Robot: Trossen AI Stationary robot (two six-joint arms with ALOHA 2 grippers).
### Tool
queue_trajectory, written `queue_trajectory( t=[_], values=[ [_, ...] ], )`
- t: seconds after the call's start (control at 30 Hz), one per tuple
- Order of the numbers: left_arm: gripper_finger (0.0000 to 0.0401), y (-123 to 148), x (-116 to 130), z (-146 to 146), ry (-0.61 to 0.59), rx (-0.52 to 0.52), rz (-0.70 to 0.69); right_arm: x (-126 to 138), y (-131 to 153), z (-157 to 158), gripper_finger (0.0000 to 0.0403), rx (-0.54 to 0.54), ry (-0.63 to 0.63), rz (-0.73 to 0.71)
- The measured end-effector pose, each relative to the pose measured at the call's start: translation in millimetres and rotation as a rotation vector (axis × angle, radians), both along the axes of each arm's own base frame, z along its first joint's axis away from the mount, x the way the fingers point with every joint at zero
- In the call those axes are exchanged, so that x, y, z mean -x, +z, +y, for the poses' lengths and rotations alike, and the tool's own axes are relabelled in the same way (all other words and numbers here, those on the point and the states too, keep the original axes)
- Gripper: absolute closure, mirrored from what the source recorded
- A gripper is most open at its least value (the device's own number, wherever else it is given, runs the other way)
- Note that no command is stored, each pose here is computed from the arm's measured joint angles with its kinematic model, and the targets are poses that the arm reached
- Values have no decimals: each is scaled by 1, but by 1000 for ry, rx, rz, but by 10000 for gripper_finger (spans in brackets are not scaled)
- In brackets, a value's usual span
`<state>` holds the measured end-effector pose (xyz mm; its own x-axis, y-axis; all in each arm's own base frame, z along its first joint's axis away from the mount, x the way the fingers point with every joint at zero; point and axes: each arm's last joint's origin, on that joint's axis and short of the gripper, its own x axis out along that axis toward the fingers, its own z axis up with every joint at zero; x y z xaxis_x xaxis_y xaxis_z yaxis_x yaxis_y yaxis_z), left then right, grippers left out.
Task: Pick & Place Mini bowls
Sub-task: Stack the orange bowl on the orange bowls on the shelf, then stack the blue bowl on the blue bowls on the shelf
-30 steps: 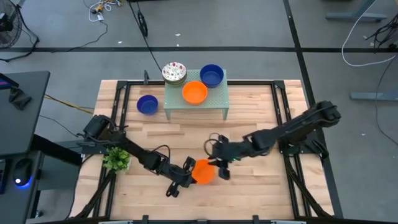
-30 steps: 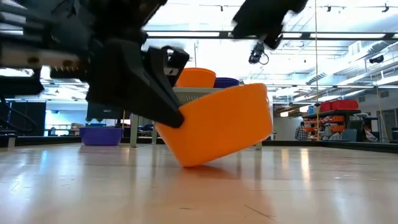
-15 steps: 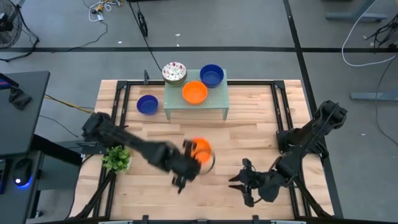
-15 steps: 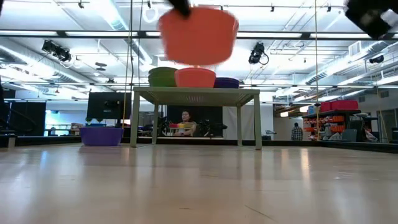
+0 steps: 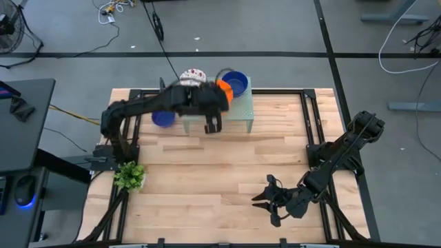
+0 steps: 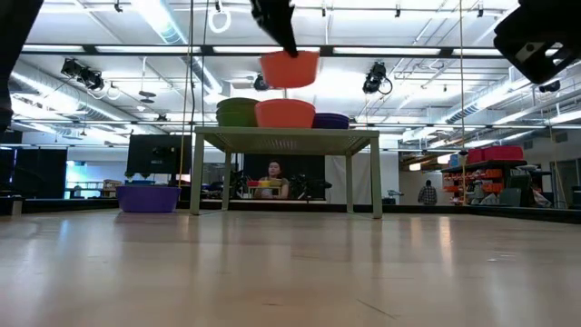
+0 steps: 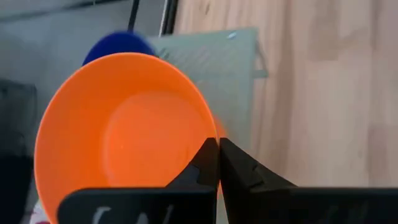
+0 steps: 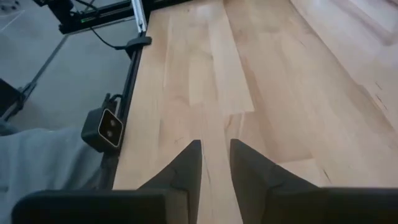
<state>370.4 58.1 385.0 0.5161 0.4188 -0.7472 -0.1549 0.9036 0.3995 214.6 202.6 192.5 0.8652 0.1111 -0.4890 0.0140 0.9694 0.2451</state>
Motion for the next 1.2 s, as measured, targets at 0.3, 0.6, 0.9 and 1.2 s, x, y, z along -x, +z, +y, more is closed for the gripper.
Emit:
queue_trajectory(
  t=[0.3, 0.6, 0.9, 1.2],
  values=[
    [396, -34, 2, 31, 61, 80, 70, 0, 0, 0, 316, 14, 9, -2],
    [377, -44, -2, 32, 68, 77, 61, 0, 0, 1, 316, 6, 25, 4],
    [333, -44, -3, 33, 67, 70, 50, 0, 0, 1, 316, 0, 30, 4],
    [219, -34, 5, 31, 62, 69, 33, 0, 0, 1, 316, 5, 30, 9]
  ],
)
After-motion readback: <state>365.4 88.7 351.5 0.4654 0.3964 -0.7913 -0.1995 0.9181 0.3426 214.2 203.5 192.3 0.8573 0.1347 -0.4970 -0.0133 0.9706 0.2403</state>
